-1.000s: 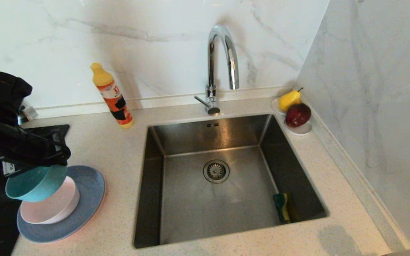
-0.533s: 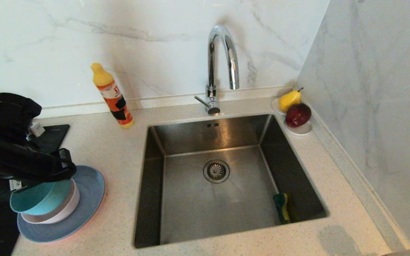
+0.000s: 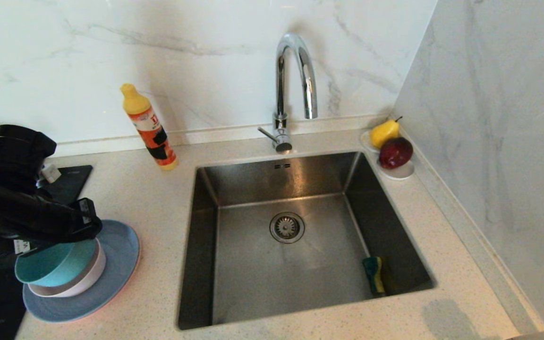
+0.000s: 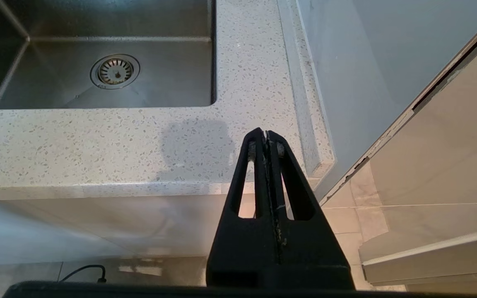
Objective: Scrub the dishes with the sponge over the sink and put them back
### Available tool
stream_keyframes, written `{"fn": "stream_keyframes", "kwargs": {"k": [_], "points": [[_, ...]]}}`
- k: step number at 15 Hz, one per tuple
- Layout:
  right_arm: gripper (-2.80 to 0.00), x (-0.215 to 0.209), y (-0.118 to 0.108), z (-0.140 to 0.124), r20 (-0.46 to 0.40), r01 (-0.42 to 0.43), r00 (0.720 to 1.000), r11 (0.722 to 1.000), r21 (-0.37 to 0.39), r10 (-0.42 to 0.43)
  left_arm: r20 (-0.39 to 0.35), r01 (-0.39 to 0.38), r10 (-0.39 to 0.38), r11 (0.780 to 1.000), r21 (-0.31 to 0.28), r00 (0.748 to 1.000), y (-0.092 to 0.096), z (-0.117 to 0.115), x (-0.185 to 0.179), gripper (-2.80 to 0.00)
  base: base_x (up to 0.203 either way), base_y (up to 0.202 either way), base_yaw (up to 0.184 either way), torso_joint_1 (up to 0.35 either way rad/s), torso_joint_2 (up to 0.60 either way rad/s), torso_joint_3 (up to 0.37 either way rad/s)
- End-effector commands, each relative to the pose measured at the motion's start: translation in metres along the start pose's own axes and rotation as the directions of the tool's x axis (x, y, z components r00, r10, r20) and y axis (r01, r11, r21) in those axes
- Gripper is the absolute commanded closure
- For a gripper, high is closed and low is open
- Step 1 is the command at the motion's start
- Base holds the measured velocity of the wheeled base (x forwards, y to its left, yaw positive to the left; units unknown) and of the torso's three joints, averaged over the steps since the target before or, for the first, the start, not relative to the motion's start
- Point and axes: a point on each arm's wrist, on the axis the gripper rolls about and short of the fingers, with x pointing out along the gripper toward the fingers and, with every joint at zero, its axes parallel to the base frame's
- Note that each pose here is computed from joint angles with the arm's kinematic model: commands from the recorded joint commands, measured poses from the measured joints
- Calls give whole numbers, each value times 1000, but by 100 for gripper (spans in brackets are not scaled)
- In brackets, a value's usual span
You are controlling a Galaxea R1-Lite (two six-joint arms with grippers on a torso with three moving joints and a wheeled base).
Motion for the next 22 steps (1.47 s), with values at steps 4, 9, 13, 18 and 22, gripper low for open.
{"fn": "stream_keyframes", "kwargs": {"k": [4,9,13,18,22], "points": [[0,0,0,0,2,0,1000,1000,0,0,-3,-6,6,1000,-2,1000,1,-1,0,-280,0,0,0,0,0,0],[0,0,0,0,2,0,1000,1000,0,0,52,17,-16,1000,-9,999,-2,5,-2,-280,0,0,0,0,0,0],[0,0,0,0,2,0,1000,1000,0,0,183,74,-69,997,-19,981,-7,24,-36,0,0,0,0,0,0,0],[0,0,0,0,2,0,1000,1000,0,0,346,276,-293,956,99,891,-15,41,-79,0,0,0,0,0,0,0],[0,0,0,0,2,0,1000,1000,0,0,462,398,-532,844,361,710,-27,25,-143,0,0,0,0,0,0,0]]}}
